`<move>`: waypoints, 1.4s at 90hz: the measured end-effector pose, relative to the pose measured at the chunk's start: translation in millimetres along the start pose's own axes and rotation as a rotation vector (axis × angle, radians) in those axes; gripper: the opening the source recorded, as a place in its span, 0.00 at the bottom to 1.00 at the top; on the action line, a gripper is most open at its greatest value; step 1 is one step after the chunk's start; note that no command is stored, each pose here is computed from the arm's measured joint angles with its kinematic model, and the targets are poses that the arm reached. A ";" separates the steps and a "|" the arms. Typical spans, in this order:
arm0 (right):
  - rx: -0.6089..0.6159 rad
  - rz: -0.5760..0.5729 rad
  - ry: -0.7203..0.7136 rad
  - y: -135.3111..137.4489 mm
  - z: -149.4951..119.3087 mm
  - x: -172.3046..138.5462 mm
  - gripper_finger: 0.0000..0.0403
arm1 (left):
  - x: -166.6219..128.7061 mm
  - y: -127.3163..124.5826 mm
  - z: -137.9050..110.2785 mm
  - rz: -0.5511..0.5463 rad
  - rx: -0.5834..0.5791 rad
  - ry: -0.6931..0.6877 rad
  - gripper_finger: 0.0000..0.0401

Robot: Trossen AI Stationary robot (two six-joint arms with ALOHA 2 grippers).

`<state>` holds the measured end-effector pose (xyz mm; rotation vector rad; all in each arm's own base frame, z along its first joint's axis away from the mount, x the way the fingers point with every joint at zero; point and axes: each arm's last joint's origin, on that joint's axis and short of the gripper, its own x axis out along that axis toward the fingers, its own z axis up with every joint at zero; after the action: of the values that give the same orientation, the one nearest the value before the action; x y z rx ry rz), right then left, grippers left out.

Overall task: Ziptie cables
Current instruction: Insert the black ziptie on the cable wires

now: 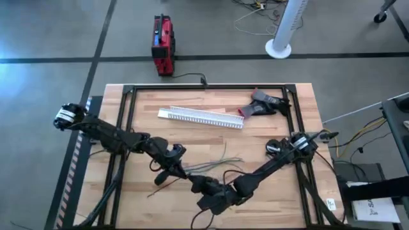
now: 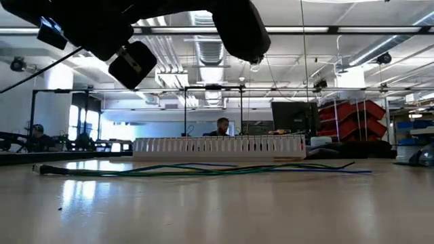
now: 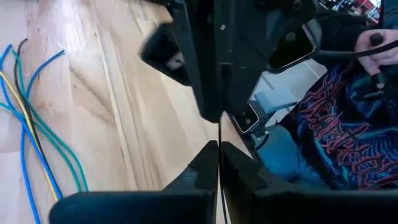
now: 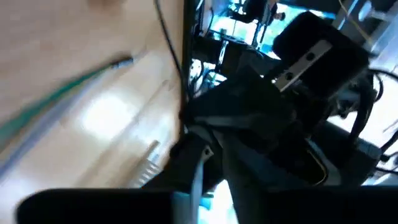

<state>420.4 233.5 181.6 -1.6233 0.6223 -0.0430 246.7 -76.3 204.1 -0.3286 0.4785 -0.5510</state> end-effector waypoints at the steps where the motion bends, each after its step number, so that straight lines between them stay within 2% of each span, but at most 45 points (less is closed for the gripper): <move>1: 0.017 -0.001 -0.002 -0.5 0.2 -1.0 0.20 | 0.0 0.0 0.0 0.002 0.005 0.000 0.00; 12: 0.252 0.021 -0.047 -15.8 -5.1 -16.1 0.30 | -0.1 0.6 -0.1 0.016 0.027 -0.003 0.00; 29: 0.670 0.211 -0.164 -42.6 -34.6 -39.6 0.39 | 0.2 -0.4 0.3 0.011 0.052 -0.009 0.00; 36: 0.780 0.265 -0.195 -43.4 -48.4 -39.2 0.40 | 0.5 -1.6 0.6 0.005 0.069 -0.016 0.00; 51: 0.957 0.290 -0.331 -32.8 -64.7 -26.9 0.38 | 1.8 -7.1 2.6 -0.022 0.112 -0.046 0.00; 62: 1.016 0.280 -0.427 -19.4 -71.6 -15.6 0.37 | 2.8 -10.4 2.0 -0.035 0.124 -0.047 0.00; 79: 1.035 0.222 -0.563 -22.2 -82.5 -4.1 0.35 | 3.5 -12.7 1.5 -0.045 0.128 -0.046 0.00; 99: 1.051 0.306 -0.700 -16.2 -92.3 21.3 0.33 | 3.5 -13.7 2.5 -0.057 0.137 -0.056 0.00; 126: 1.043 0.336 -0.793 -20.3 -97.4 25.6 0.28 | 3.4 -14.0 3.0 -0.061 0.151 -0.061 0.00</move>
<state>412.7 134.6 208.5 -0.4253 0.1590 0.4381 244.9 -89.0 211.3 -0.2159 0.3666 -0.6313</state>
